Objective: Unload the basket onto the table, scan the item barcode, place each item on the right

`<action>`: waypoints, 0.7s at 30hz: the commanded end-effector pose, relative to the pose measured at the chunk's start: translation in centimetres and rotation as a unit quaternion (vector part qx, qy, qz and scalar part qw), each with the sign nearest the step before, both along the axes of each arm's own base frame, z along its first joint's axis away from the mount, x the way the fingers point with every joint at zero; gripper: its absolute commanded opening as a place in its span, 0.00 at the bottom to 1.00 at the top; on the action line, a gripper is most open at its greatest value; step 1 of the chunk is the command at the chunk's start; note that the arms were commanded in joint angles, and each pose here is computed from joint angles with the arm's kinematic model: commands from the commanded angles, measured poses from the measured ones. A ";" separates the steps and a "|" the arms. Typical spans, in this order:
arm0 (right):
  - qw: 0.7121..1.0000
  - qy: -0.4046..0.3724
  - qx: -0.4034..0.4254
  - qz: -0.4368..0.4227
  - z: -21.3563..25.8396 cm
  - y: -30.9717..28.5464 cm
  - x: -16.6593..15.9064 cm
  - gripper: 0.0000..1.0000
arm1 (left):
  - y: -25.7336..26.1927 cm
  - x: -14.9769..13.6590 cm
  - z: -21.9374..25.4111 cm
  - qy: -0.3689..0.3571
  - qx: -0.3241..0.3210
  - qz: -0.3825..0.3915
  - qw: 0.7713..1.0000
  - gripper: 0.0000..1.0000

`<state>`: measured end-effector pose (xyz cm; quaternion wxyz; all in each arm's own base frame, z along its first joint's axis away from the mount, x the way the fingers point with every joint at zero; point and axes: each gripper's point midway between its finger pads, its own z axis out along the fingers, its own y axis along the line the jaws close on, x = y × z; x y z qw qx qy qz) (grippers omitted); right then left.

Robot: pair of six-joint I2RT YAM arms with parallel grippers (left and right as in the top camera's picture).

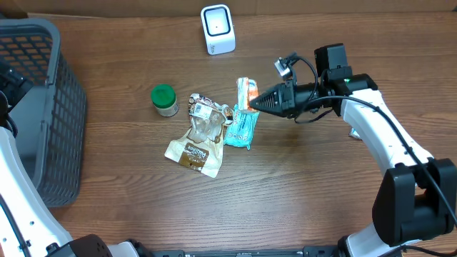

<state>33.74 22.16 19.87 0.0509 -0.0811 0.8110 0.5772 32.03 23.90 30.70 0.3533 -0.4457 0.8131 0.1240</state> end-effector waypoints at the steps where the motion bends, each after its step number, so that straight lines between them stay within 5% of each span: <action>1: 0.978 0.005 -0.189 -0.090 -4.6 -2.9 1.9 0.04 | 0.2 0.2 0.6 -0.014 -0.001 0.008 1.000 1.00; 5: 0.929 0.031 -0.332 -0.159 -8.1 -6.8 2.3 0.04 | 0.2 0.2 0.7 -0.014 -0.001 0.008 1.000 1.00; 13: 0.755 0.033 -0.588 -0.287 -10.3 -15.6 1.4 0.04 | 0.2 0.2 0.6 -0.014 -0.001 0.008 1.000 1.00; 17: 0.698 0.006 -0.651 -0.299 -9.4 -16.4 0.7 0.04 | 0.2 0.2 0.7 -0.014 -0.001 0.008 1.000 1.00; 21: 0.671 -0.020 -0.684 -0.286 -9.5 -16.2 0.8 0.04 | 0.2 0.2 0.7 -0.014 -0.001 0.008 1.000 1.00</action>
